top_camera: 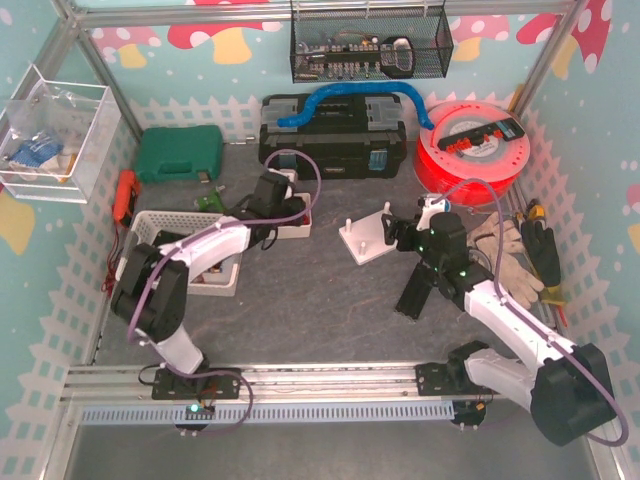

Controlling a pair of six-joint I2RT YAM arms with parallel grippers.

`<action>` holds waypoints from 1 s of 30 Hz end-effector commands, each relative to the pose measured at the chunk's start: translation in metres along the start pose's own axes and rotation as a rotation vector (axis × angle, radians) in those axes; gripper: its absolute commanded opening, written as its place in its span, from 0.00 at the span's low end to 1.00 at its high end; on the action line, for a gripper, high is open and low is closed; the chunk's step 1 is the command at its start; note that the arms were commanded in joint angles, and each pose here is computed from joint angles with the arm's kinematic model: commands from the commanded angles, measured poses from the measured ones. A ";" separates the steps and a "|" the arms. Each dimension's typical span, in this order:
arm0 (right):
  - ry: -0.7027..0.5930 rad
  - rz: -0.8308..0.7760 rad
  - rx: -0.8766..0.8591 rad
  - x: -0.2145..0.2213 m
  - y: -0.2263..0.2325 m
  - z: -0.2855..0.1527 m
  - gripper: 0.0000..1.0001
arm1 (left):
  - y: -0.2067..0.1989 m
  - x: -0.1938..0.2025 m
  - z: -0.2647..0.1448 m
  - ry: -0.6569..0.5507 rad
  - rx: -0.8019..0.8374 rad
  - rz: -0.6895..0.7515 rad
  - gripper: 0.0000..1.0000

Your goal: Install the large spring

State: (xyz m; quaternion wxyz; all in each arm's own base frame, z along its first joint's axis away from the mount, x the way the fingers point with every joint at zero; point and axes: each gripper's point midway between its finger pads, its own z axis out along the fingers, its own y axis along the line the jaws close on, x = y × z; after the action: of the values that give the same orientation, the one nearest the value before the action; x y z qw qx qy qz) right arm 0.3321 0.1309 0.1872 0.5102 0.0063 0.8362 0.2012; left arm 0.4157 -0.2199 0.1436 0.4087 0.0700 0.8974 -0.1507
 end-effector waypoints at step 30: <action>-0.058 -0.008 -0.044 -0.002 0.005 -0.007 0.93 | 0.083 0.027 0.043 0.309 -0.379 0.001 0.40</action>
State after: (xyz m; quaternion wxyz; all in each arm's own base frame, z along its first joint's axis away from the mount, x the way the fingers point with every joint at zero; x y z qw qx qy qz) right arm 0.3261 0.1323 0.1876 0.5215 0.0007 0.8257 0.2152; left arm 0.4452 -0.1642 0.0860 0.2852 0.0214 0.9582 0.0098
